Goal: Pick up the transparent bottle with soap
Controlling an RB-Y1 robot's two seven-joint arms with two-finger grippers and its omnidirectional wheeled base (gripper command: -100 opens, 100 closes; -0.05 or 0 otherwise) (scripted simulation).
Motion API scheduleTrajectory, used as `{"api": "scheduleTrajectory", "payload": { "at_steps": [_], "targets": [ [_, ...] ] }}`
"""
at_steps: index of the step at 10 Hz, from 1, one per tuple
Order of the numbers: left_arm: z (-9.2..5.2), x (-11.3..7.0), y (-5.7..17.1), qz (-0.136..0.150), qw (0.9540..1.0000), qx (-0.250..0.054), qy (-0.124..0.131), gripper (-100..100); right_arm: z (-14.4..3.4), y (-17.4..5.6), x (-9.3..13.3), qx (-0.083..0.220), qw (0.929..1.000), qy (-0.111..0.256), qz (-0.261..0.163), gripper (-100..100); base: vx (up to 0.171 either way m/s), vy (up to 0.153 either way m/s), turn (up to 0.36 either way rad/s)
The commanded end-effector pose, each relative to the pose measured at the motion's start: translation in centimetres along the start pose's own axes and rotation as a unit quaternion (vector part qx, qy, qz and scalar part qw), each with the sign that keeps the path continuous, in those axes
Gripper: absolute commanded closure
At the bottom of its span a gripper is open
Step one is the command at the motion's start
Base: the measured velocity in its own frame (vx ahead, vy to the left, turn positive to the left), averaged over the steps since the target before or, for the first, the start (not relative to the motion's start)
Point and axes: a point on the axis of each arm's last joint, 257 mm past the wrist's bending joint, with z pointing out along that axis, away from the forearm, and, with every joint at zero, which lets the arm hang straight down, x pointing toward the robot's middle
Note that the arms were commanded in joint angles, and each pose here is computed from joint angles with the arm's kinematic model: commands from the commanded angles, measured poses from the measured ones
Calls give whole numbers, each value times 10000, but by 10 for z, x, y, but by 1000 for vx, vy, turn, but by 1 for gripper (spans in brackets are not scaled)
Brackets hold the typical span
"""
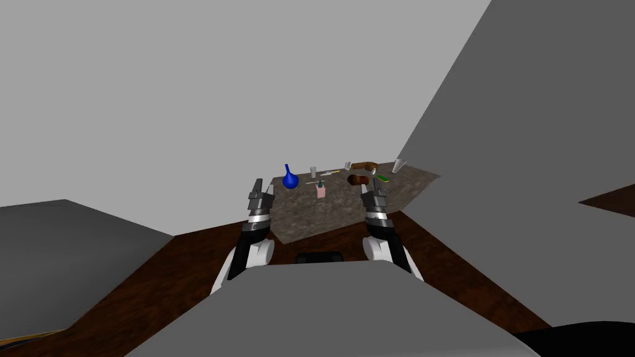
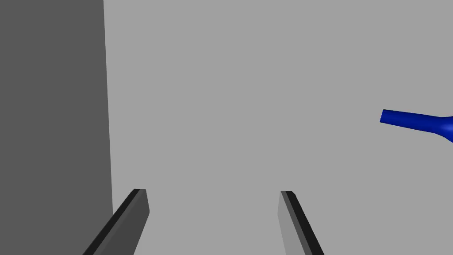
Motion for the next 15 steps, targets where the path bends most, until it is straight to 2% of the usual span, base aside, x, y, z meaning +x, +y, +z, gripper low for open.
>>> {"api": "scheduleTrajectory", "payload": {
  "at_steps": [1, 4, 5, 8, 9, 11, 12, 13, 14, 15],
  "targets": [
    [0, 0, 0, 0, 10000, 0, 0, 0, -10, -9, -4, 195, 9994, 118, -247, -100, 0, -22, 179],
    [0, 0, 0, 0, 10000, 0, 0, 0, -34, -28, -19, 629, 9951, 215, -729, -100, -4, -68, 258],
    [0, 0, 0, 0, 10000, 0, 1, 0, -36, -29, -19, 649, 9950, 210, -734, -100, -6, -50, 76],
    [0, 0, 0, 0, 10000, 0, 1, 0, -72, -51, -43, 1245, 9825, 255, -1364, -100, -7, -45, 326],
    [0, 0, 0, 0, 10000, 0, 1, 0, -77, -53, -45, 1317, 9814, 238, -1379, -100, -10, -52, 113],
    [0, 0, 0, 0, 10000, 0, 0, 0, -105, -66, -64, 1754, 9664, 276, -1858, -100, -7, -41, 352],
    [0, 0, 0, 0, 10000, 0, 1, 0, -113, -68, -67, 1857, 9642, 255, -1878, -100, -7, -44, 160],
    [0, 0, 0, 1, 10000, -1, 0, 0, -125, -72, -76, 2041, 9552, 291, -2124, -100, -8, -31, 363],
    [0, 0, 0, 0, 10000, 0, 0, 0, -134, -74, -79, 2148, 9525, 271, -2143, -100, -3, -30, 122],
    [0, 0, 0, 1, 10000, -1, 0, 0, -146, -78, -88, 2337, 9418, 316, -2398, -100, -3, -22, 303]
  ]
}}
